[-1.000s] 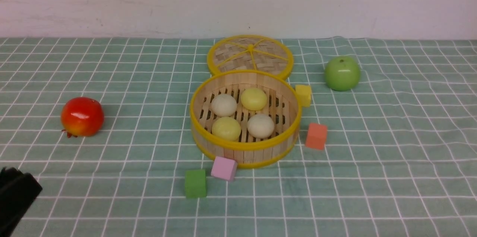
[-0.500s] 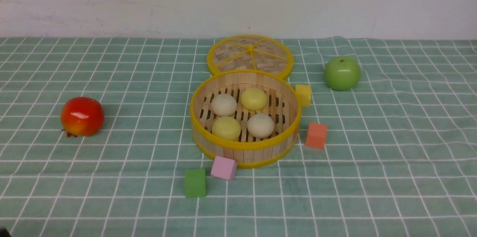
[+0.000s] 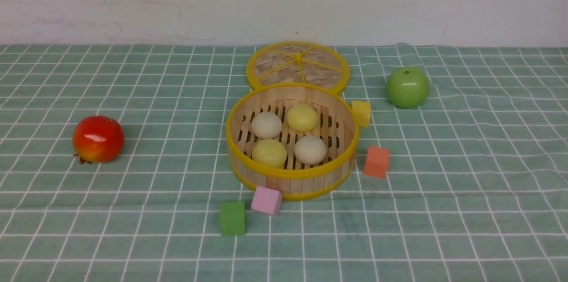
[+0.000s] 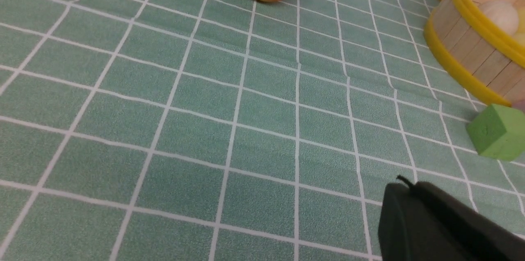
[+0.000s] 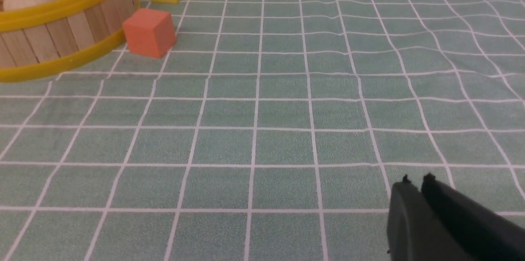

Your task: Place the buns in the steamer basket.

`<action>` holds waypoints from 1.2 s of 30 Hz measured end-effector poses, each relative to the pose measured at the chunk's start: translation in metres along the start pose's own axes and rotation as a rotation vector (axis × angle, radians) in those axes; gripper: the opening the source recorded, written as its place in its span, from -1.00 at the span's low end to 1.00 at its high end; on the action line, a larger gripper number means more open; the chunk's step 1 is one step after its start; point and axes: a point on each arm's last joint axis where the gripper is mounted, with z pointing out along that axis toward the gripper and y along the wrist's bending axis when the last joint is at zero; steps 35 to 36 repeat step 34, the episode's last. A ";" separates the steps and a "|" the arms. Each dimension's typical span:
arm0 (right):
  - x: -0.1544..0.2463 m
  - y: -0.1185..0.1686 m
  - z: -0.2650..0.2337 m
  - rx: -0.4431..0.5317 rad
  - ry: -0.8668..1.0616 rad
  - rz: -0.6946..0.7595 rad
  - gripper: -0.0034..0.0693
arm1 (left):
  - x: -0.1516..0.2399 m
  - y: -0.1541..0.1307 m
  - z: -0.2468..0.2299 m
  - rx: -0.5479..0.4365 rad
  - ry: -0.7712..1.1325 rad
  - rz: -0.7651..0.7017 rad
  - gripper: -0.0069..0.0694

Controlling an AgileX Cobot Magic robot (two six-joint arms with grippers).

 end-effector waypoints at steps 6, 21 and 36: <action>0.000 0.000 0.000 0.000 0.000 0.000 -0.76 | 0.000 0.000 0.000 0.000 0.000 0.000 -0.86; 0.000 0.000 0.000 0.000 0.000 0.000 -0.72 | 0.000 0.000 0.000 0.000 0.000 0.000 -0.86; 0.000 0.000 0.000 0.000 0.000 0.000 -0.67 | 0.000 0.000 0.000 0.000 0.000 0.000 -0.86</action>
